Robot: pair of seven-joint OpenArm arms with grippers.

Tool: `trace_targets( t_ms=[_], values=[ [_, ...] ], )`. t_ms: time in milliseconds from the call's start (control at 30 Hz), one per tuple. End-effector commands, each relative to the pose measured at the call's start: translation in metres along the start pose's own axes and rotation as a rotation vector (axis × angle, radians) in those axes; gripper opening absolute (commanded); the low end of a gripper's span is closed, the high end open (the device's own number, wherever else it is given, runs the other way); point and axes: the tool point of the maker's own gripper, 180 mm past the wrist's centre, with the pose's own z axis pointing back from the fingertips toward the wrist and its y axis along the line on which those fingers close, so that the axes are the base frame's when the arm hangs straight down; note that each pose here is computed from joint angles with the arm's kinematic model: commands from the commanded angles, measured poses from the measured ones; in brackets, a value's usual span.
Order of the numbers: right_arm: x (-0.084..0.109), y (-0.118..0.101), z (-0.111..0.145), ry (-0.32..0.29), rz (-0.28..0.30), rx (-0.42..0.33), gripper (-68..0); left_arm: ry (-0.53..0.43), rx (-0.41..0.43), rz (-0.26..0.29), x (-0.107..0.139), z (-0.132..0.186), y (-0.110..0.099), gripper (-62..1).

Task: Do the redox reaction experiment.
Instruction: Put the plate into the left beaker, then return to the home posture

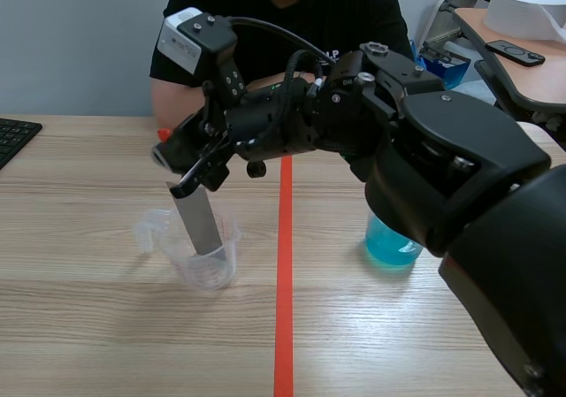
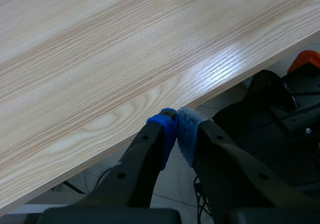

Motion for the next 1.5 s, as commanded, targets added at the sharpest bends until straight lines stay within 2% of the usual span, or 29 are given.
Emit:
trace_targets(
  t_ms=[0,133,233,500,567,633,733,833,1033,1100,1200,1300,1467],
  values=[
    [0.019,0.003,-0.001,-0.035,0.045,0.023,-37.4,-0.026,0.010,-0.002,0.005,0.000,0.004,-56.8],
    [0.016,0.017,-0.007,-0.028,0.052,0.062,-16.6,-0.026,0.010,-0.002,0.005,0.000,0.004,-56.8],
    [0.021,0.025,-0.009,-0.056,0.020,0.094,-0.4,-0.026,0.010,-0.002,0.005,0.000,0.004,-56.8],
    [0.035,0.031,-0.006,-0.129,-0.041,0.128,0.4,-0.026,0.010,-0.002,0.005,0.000,0.004,-56.8],
    [0.040,0.031,-0.003,-0.146,-0.026,0.125,0.4,-0.026,0.010,-0.002,0.005,0.000,0.004,-56.8],
    [0.046,0.030,0.005,-0.189,-0.011,0.118,0.4,-0.026,0.010,-0.002,0.005,0.000,0.004,-56.8],
    [0.053,0.025,0.024,-0.251,0.001,0.065,0.4,-0.027,0.010,-0.002,0.005,0.000,0.004,-56.8],
    [0.049,0.023,0.044,-0.271,0.016,0.013,0.4,-0.026,0.010,-0.002,0.005,0.000,0.003,-56.8],
    [0.026,0.029,0.087,-0.274,0.022,-0.070,0.4,-0.052,0.006,-0.003,0.011,0.001,0.003,-56.5],
    [0.016,0.032,0.102,-0.258,0.022,-0.092,0.4,-0.073,-0.005,-0.005,0.017,0.002,0.000,-52.6],
    [0.002,0.040,0.125,-0.219,0.025,-0.114,0.4,-0.107,-0.026,-0.008,0.029,0.005,-0.005,-43.1],
    [-0.010,0.044,0.147,-0.178,0.022,-0.150,0.4,-0.126,-0.048,-0.010,0.038,0.007,-0.011,-36.2],
    [-0.027,0.053,0.174,-0.105,0.004,-0.205,0.4,-0.143,-0.090,-0.007,0.052,0.015,-0.023,-21.0]
  ],
)
